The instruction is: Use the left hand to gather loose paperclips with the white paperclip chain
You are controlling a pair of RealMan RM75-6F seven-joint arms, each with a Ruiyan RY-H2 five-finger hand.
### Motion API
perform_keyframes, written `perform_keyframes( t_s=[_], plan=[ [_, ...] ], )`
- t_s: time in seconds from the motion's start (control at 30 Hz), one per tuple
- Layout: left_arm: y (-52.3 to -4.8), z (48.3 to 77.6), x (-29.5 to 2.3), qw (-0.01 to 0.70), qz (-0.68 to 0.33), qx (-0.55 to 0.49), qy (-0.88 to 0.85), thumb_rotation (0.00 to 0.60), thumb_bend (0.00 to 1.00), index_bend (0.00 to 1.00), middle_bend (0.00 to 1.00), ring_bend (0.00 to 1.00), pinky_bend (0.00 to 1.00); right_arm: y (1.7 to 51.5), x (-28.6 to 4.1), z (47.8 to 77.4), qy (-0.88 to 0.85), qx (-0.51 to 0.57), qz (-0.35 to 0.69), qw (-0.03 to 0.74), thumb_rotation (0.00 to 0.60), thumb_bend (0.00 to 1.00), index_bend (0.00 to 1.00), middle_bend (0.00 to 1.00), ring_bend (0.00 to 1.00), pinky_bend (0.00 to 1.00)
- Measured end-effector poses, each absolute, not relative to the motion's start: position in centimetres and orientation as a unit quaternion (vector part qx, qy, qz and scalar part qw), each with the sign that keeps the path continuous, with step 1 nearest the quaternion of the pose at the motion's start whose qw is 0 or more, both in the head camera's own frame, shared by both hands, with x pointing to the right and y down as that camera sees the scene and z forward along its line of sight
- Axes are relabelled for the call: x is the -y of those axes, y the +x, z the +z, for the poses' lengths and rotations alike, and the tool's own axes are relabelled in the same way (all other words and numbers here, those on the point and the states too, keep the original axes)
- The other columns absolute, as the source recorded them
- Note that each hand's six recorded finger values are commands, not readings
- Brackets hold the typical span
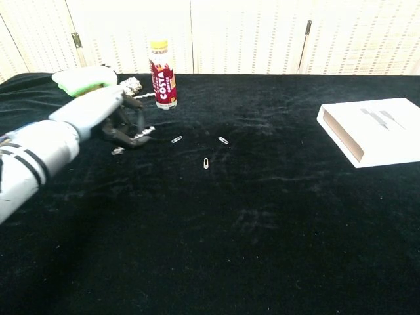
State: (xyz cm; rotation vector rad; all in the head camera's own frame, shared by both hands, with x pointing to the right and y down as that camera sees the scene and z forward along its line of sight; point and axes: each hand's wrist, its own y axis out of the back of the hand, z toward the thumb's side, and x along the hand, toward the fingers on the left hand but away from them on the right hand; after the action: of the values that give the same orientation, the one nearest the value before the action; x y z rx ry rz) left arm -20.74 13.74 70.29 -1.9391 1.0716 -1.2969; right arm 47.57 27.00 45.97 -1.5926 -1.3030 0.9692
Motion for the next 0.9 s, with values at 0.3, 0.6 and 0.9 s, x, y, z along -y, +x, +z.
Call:
perform_keyframes(
  t_s=[0.3, 0.6, 0.9],
  plan=[
    [-22.6, 70.0, -13.6, 0.296, -0.498, -0.4, -0.71, 0.6, 0.36, 0.33, 1.0, 1.0, 1.0, 46.8, -25.7, 46.7, -0.648, 0.503, 0.39, 0.419, 0.6, 0.21, 0.0, 0.0, 0.0, 0.0],
    [-25.0, 69.1, -13.2, 0.328, -0.536, -0.371, -0.683, 0.6, 0.17, 0.0, 1.0, 1.0, 1.0, 46.6, -25.5, 46.8, -0.65, 0.499, 0.389, 0.42, 0.6, 0.21, 0.0, 0.0, 0.0, 0.0],
    [-26.1, 67.2, -14.1, 0.344, -0.541, -0.345, -0.685, 0.6, 0.17, 0.0, 0.8, 0.9, 0.96, 46.4, -25.5, 46.9, -0.649, 0.496, 0.392, 0.423, 0.6, 0.21, 0.0, 0.0, 0.0, 0.0]
  ],
)
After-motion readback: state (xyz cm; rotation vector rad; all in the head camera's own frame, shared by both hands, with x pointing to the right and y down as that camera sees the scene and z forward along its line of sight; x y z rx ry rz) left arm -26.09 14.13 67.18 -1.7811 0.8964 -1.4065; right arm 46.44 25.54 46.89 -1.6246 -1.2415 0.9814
